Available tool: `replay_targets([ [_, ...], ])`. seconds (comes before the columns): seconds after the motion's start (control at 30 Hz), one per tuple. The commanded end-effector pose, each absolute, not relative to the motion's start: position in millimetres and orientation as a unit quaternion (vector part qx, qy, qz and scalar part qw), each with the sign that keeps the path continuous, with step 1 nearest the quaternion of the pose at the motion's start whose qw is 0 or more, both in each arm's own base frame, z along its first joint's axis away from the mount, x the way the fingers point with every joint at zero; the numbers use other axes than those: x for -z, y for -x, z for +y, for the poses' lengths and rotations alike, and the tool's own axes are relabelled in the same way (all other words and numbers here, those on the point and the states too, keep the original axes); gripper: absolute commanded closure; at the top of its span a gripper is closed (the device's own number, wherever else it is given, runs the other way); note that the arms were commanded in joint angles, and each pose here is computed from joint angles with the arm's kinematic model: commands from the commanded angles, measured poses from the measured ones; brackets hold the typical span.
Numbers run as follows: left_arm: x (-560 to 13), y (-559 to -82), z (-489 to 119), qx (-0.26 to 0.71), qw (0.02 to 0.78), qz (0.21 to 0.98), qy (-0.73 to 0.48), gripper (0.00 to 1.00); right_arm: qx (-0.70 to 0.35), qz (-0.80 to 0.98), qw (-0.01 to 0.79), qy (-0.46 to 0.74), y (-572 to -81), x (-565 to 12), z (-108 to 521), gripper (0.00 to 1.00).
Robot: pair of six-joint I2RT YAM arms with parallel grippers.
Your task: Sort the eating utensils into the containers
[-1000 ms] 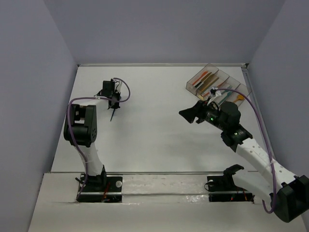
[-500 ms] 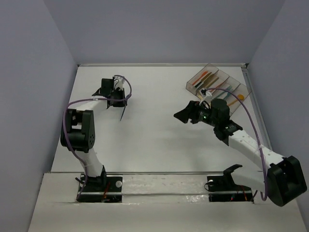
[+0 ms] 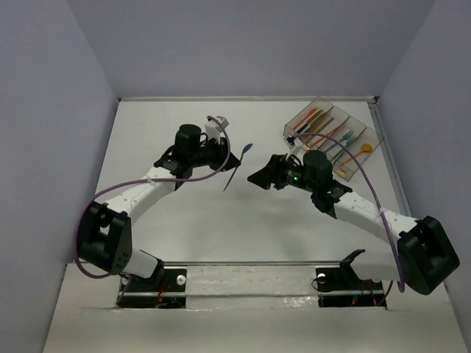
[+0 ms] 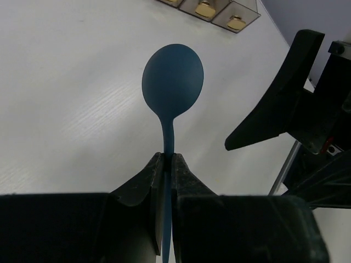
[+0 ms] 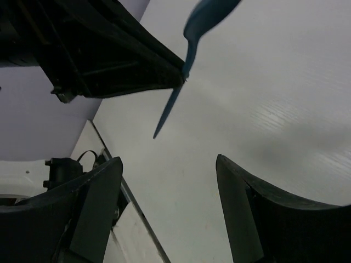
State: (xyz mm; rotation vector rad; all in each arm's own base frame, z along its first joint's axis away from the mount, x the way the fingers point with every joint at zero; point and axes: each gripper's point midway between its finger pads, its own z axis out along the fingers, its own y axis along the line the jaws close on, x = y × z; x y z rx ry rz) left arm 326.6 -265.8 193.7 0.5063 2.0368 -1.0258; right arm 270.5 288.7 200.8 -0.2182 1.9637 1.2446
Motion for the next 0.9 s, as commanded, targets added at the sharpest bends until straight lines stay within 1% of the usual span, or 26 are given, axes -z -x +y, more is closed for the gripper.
replay_targets([
  [0.0,-212,-309,-278,0.456,0.404,0.772,-0.183,1.0,-0.518,0.716,0.46,0.089,-289,-251,300,0.27],
  [0.03,-207,-304,-277,0.46,0.4,0.772,-0.178,1.0,-0.515,0.715,0.465,0.085,-290,-252,299,0.28],
  [0.17,-220,-289,-284,0.481,0.406,0.756,-0.181,1.0,-0.511,0.711,0.478,0.075,-295,-252,296,0.3],
  [0.37,-236,-273,-291,0.516,0.404,0.731,-0.189,1.0,-0.521,0.709,0.471,0.067,-295,-248,301,0.31],
  [0.6,-240,-261,-298,0.534,0.396,0.721,-0.198,1.0,-0.53,0.699,0.474,0.071,-294,-253,306,0.31],
  [0.7,-238,-261,-297,0.531,0.395,0.724,-0.197,1.0,-0.535,0.689,0.483,0.073,-293,-259,305,0.33],
  [0.73,-236,-261,-297,0.53,0.393,0.725,-0.196,1.0,-0.536,0.689,0.482,0.071,-292,-257,305,0.38],
  [0.8,-236,-261,-297,0.531,0.393,0.725,-0.196,1.0,-0.54,0.684,0.486,0.071,-292,-259,305,0.41],
  [0.87,-235,-258,-299,0.533,0.39,0.724,-0.199,1.0,-0.542,0.683,0.485,0.07,-292,-258,305,0.42],
])
